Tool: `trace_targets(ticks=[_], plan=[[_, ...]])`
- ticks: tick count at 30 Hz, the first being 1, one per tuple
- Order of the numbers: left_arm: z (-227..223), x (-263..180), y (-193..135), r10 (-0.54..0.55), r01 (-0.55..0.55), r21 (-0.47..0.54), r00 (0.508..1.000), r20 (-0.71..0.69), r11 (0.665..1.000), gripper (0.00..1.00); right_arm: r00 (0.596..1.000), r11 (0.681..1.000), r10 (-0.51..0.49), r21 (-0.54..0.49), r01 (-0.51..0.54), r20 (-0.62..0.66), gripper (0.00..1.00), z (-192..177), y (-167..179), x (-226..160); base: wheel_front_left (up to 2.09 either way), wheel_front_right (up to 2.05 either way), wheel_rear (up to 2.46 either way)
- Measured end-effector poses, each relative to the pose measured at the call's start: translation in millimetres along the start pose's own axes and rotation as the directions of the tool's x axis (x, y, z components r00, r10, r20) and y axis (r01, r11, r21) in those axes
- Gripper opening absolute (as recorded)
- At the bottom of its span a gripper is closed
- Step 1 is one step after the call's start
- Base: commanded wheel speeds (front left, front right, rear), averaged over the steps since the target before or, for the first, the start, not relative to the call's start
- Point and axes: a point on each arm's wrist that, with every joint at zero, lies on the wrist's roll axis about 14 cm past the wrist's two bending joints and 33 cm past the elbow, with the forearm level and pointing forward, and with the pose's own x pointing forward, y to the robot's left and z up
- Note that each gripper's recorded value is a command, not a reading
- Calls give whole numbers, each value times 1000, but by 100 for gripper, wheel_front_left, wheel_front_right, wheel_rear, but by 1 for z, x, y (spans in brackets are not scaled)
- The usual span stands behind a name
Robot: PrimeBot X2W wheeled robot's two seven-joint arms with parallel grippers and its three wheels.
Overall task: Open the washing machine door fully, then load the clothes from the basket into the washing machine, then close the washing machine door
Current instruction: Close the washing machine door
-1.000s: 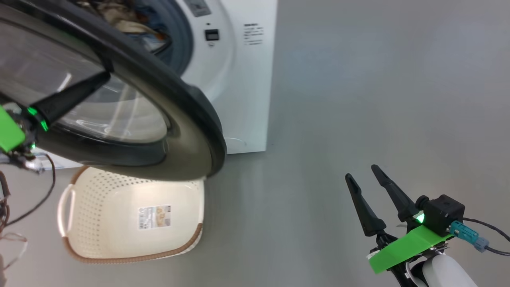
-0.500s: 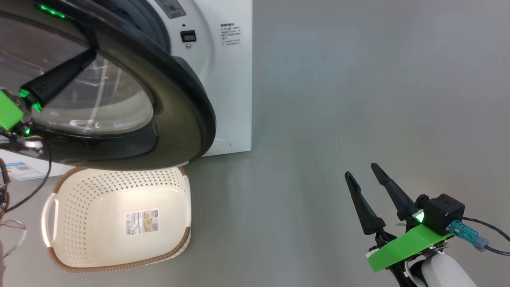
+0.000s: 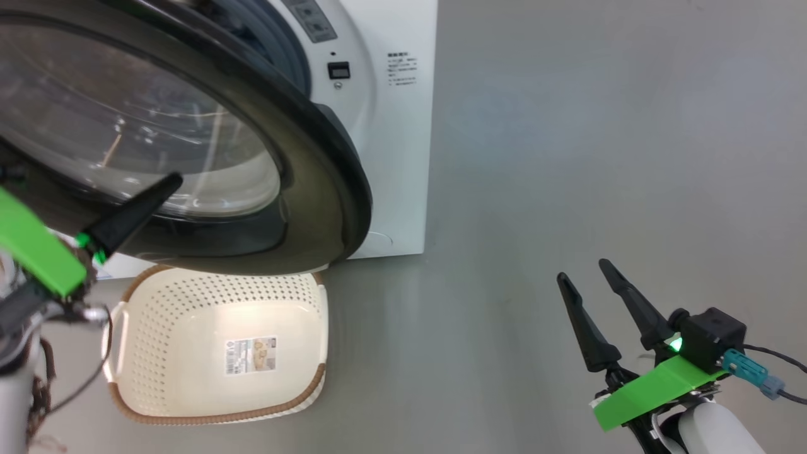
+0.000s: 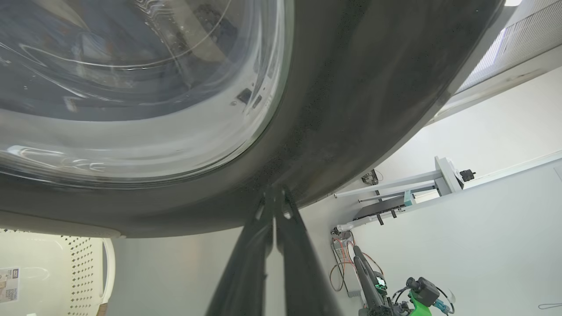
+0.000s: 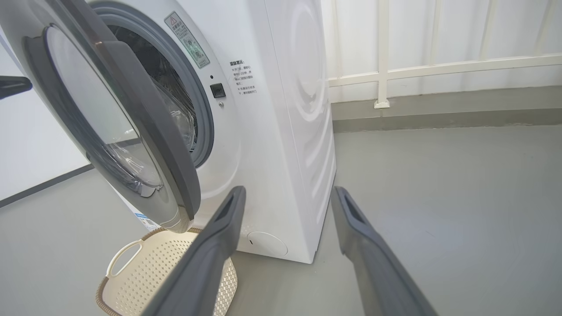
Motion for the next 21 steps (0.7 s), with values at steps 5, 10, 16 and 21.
trace_targets(ticks=[5, 10, 16, 21], plan=[[-14, -24, 24, 72, -68, -55, 996, 61, 996, 100, 1000, 1000, 15, -5, -15, -9, 100, -2, 4, -2, 0, 0, 0], [-28, -47, 44, 155, -148, -67, 981, 114, 987, 100, 999, 1000, 30, -8, -31, -18, 100, -4, 8, -5, 0, 0, 0], [-56, -71, 69, 252, -241, -89, 957, 141, 966, 100, 999, 999, 38, -20, -39, -23, 100, -4, 9, -8, 0, 0, 0], [-71, -83, 83, 301, -281, -128, 938, 174, 951, 100, 999, 1000, 20, -23, -20, -26, 100, -4, 3, -13, 0, 0, 0]])
